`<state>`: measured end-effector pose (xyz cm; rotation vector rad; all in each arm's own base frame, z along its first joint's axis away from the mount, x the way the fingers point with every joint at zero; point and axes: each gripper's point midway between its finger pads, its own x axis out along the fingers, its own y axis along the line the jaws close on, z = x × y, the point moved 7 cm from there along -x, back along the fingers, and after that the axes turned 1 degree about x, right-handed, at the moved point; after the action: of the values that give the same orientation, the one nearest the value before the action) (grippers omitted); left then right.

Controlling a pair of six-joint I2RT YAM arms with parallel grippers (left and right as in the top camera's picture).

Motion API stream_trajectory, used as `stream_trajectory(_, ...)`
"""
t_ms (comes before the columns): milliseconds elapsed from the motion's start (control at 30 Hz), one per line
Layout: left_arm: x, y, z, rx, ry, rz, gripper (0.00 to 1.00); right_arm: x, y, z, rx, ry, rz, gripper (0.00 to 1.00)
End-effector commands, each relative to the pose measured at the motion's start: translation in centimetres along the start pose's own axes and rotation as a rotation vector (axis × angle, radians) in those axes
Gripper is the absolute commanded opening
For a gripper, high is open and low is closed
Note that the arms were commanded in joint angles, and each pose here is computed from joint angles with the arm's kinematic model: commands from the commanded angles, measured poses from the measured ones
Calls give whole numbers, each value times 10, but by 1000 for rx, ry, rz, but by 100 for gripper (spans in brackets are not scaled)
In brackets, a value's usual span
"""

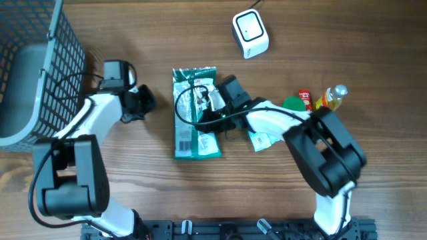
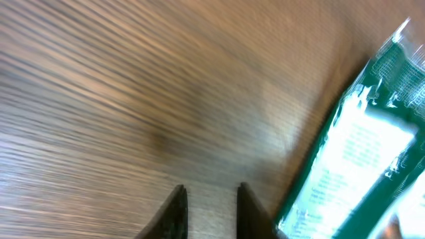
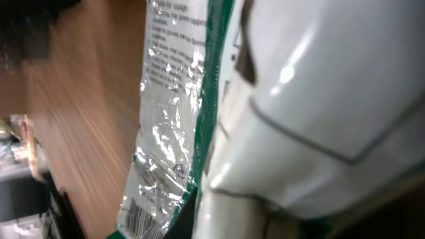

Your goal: Scan the item barcode

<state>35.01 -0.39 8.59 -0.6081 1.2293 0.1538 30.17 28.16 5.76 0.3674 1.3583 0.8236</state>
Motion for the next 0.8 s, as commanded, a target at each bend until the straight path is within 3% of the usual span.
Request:
stream_trajectory(0,-14,11,18,-40,-62,5,33,-70,52,44,-370,-172,-112,4)
stream_trajectory(67,-14,13,19,-47,-62,8,62,-105,75,52,-525,-197,-189,4)
stream_trajectory(100,-14,13,19,-47,-62,7,100,-120,87,53,-612,-195,-201,4)
stream_trajectory(300,-14,13,19,-47,-63,7,100,-161,106,56,-998,-141,-372,4)
stream_trajectory(433,-14,13,19,-47,-63,7,100,-171,86,64,-1201,-53,-645,4)
stream_trajectory(767,-14,13,19,-47,-63,7,100,-199,77,128,-1417,-131,-1245,4)
